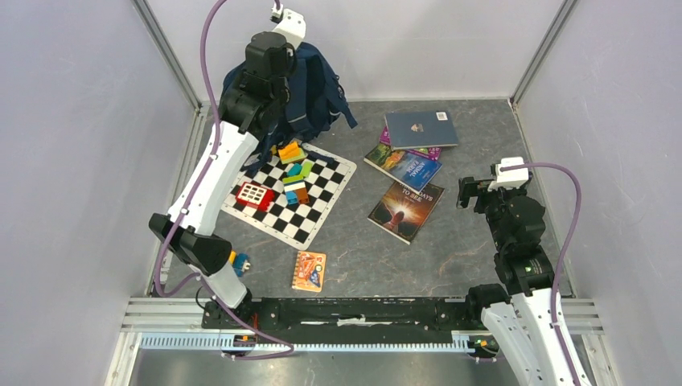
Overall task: Pack the student bag
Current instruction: Pick up the student bag at the corner of the board, then place the student bag at the center of the board.
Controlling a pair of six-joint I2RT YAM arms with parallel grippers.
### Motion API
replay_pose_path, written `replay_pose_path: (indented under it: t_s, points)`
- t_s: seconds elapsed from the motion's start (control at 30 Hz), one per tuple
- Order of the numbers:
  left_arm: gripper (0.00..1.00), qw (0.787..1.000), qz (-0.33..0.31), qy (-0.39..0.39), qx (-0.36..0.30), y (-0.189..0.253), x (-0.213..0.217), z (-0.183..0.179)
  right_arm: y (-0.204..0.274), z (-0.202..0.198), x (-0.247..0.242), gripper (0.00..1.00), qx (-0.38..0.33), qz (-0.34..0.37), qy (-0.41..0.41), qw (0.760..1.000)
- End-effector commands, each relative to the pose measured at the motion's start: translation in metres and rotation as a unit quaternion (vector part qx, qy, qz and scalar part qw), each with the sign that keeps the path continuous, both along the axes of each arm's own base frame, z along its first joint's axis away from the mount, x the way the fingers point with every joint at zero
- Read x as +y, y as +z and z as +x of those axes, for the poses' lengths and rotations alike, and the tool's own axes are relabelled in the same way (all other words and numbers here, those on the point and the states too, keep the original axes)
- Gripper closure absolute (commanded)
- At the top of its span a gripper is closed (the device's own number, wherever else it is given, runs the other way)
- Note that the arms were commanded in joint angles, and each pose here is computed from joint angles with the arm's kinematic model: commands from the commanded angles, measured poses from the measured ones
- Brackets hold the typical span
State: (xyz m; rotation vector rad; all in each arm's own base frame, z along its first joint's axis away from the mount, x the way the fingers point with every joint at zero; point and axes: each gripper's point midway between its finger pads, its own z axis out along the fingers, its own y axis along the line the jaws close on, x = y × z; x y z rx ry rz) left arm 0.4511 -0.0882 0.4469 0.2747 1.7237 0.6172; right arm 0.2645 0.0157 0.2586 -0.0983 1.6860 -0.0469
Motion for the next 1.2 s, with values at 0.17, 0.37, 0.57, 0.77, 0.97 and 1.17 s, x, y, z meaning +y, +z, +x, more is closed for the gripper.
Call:
replay_pose_path:
  t_s: [0.17,0.37,0.57,0.77,0.97,1.17]
  points:
    - [0.98,0.975,-0.101,-0.113,-0.165,0.112,-0.045,-0.021,0.024,0.000,0.012,0.02,-0.028,0.002,0.036,0.999]
    - [0.98,0.948,-0.150,-0.227,-0.164,0.122,-0.091,-0.029,0.023,-0.002,0.016,0.02,-0.027,0.011,0.045,0.999]
    - [0.98,0.905,-0.151,-0.382,-0.108,0.077,-0.142,-0.057,0.018,-0.005,0.020,0.02,-0.023,0.014,0.055,0.998]
    - [0.98,0.899,-0.164,-0.405,-0.026,-0.011,-0.141,-0.085,0.011,-0.009,0.034,0.02,-0.015,0.020,0.096,0.995]
    - [0.98,0.900,-0.164,-0.404,0.030,-0.074,-0.125,-0.117,-0.021,-0.015,0.070,0.02,0.026,0.063,0.186,0.980]
    - [0.98,0.899,-0.182,-0.399,-0.008,-0.088,-0.110,-0.137,-0.043,-0.016,0.105,0.07,0.050,0.115,0.272,0.954]
